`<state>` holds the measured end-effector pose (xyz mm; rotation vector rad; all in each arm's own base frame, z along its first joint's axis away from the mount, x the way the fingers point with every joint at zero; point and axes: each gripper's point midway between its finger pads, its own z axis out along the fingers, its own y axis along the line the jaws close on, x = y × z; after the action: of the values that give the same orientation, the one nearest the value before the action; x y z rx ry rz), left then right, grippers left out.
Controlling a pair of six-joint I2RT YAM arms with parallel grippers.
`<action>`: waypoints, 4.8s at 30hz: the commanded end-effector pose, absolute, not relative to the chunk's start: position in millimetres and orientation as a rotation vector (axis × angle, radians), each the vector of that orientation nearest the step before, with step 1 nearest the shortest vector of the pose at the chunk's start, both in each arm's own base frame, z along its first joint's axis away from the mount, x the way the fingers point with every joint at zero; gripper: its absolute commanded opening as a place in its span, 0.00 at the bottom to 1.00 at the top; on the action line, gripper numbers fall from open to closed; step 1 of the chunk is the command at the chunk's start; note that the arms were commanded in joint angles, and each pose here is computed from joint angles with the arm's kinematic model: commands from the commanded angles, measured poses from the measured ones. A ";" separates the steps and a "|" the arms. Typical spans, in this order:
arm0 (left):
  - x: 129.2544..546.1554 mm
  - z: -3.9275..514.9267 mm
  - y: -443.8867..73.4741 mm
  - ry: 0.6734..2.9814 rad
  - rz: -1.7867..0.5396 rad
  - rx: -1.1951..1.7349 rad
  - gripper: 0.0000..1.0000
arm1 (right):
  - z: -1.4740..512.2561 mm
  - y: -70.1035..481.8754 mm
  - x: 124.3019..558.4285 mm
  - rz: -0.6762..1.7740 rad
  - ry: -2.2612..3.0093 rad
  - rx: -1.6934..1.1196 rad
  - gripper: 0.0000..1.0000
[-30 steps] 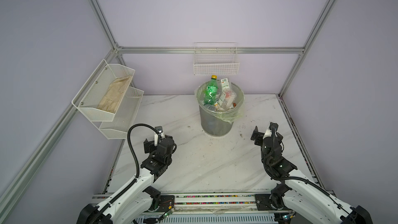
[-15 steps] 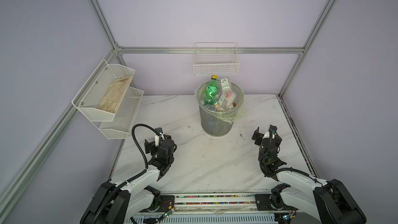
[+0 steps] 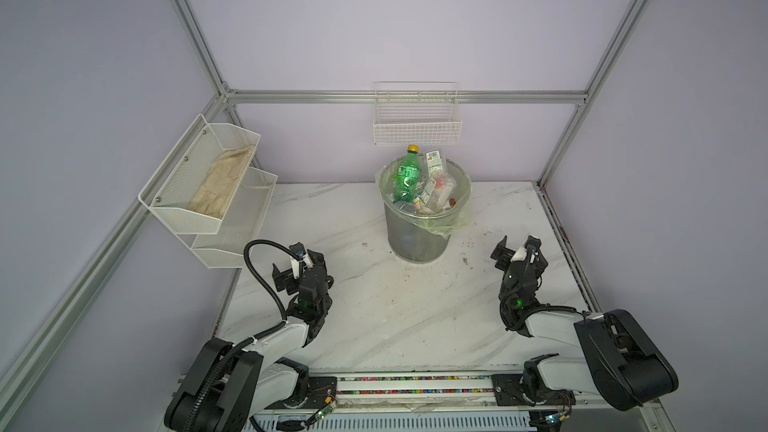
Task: Throw the plastic bottles in the bin
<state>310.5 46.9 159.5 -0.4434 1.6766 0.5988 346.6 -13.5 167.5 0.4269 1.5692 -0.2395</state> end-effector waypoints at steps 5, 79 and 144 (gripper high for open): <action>305.3 164.4 54.4 1.607 0.580 -0.486 1.00 | 187.7 -15.7 345.4 -0.200 1.456 0.438 0.97; 402.5 113.1 32.3 1.817 0.159 -0.085 1.00 | 137.5 -4.5 426.6 -0.167 1.583 0.270 0.97; 403.7 112.5 26.6 1.821 0.097 -0.041 1.00 | 135.5 14.2 435.5 -0.060 1.617 0.128 0.97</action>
<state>386.9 28.7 77.4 -0.0367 1.9297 0.1199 434.1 15.6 122.6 0.1270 1.6529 -0.0582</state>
